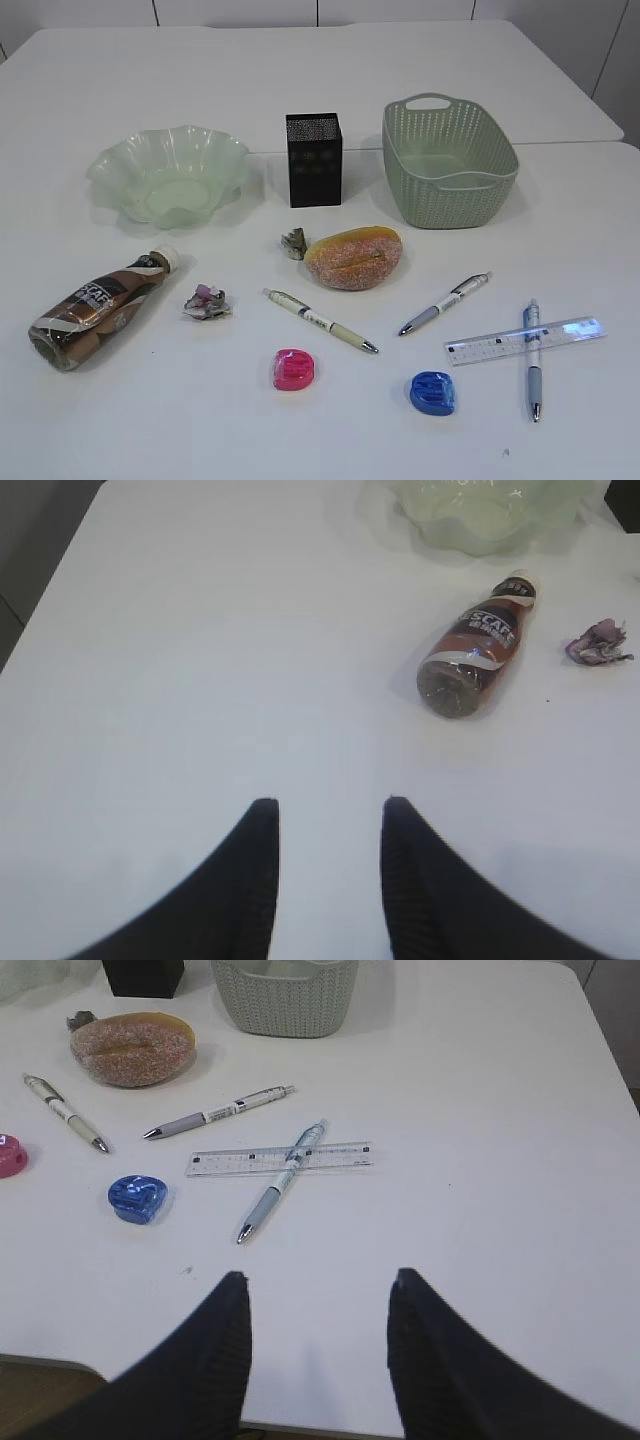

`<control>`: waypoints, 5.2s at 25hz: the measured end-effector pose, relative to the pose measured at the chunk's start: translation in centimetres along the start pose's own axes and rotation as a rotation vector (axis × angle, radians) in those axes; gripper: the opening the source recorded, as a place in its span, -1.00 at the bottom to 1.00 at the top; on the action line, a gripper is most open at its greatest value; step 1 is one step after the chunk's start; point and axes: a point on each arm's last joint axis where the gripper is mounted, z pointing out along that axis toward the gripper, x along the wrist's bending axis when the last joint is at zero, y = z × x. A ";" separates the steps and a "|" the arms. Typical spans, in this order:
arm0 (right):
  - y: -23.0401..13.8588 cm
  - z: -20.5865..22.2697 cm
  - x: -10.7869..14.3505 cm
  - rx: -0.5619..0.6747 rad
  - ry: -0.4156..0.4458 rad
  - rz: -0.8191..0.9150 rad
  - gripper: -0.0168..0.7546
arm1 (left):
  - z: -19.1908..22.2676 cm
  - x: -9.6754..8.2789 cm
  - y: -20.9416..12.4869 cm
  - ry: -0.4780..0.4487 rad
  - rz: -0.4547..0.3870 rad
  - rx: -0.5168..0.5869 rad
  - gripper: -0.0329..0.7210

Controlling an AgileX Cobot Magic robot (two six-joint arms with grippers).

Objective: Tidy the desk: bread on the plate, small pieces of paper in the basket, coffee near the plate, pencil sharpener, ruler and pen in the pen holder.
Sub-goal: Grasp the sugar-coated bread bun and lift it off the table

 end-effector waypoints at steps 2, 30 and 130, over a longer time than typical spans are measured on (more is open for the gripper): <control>0.0 0.0 0.0 0.000 0.000 0.000 -0.01 | 0.0 0.0 0.0 0.000 0.000 0.000 -0.28; 0.5 -0.4 0.1 -0.045 0.031 0.031 -0.01 | -0.6 -0.1 0.5 -0.019 -0.010 -0.034 -0.28; 13.5 14.2 -4.0 0.157 -0.266 0.242 -0.01 | 24.3 -27.6 20.1 -1.039 0.871 0.318 -0.27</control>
